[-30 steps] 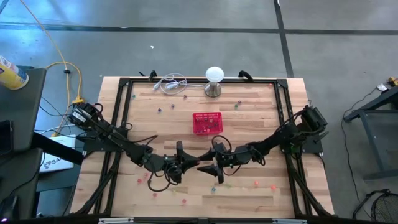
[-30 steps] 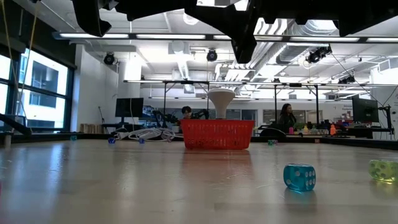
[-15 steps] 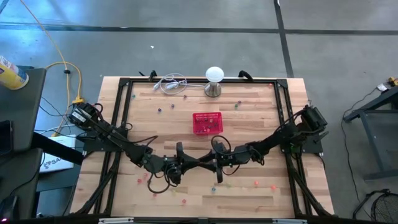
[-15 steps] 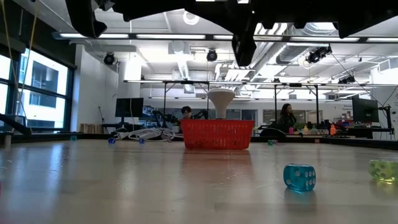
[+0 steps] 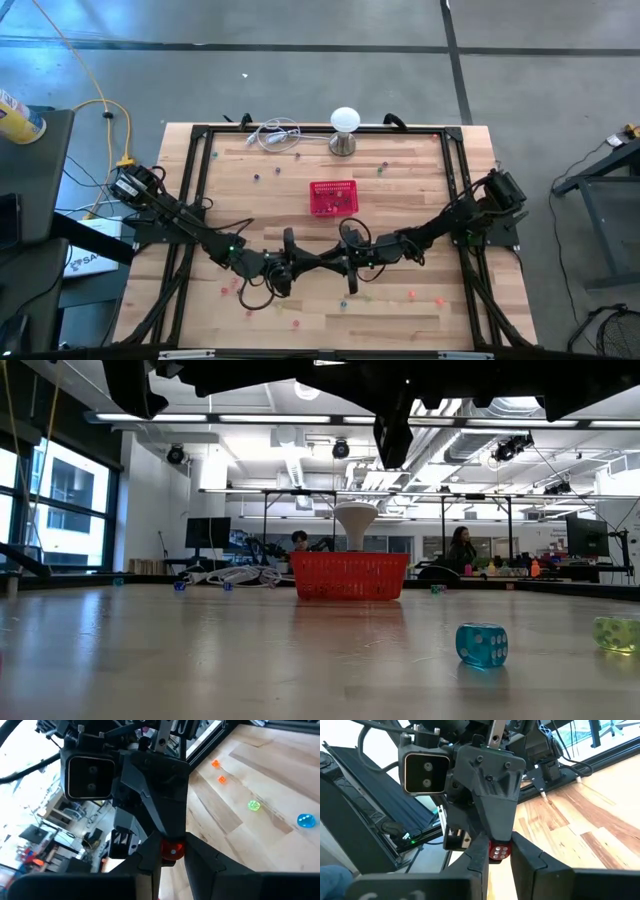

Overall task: Pick & Place Dice
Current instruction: Put the top red dice into the bin, then put the right light green dice into the bin

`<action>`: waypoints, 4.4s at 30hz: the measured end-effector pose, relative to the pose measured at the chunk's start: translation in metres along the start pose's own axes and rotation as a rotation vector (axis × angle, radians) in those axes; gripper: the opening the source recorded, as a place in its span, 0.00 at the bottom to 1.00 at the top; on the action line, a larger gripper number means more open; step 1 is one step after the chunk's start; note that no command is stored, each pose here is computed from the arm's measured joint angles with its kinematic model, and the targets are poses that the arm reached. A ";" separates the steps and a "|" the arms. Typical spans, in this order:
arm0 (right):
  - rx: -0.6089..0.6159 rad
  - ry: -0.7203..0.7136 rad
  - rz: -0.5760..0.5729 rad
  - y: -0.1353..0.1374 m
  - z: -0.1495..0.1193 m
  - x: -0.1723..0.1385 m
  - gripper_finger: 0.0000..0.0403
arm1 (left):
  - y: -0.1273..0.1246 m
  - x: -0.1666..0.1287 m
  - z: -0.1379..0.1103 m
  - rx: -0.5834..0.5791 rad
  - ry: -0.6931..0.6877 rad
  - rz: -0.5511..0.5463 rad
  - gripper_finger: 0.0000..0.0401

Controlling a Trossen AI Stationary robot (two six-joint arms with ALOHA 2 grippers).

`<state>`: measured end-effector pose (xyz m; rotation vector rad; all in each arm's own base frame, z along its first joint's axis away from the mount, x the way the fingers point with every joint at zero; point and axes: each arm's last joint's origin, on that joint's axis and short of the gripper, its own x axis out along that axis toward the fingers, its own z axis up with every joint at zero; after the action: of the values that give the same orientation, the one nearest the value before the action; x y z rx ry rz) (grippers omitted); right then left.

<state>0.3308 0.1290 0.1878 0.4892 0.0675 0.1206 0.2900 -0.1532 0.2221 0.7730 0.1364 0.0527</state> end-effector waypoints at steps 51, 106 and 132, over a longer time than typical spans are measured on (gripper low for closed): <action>-0.194 0.218 -0.838 -0.125 0.010 -0.011 0.56 | -0.023 -0.007 -0.025 -0.690 0.282 -0.187 0.41; -0.217 0.715 -0.294 0.054 -0.105 -0.088 0.44 | -0.035 -0.016 -0.020 -0.733 0.295 -0.271 0.41; -0.242 0.719 -0.413 0.032 -0.124 -0.078 0.44 | -0.035 -0.017 -0.021 -0.755 0.314 -0.269 0.41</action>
<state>0.2388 0.2045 0.0966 0.1629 0.8437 -0.1061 0.2703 -0.1654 0.1843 -0.0173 0.4862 -0.0314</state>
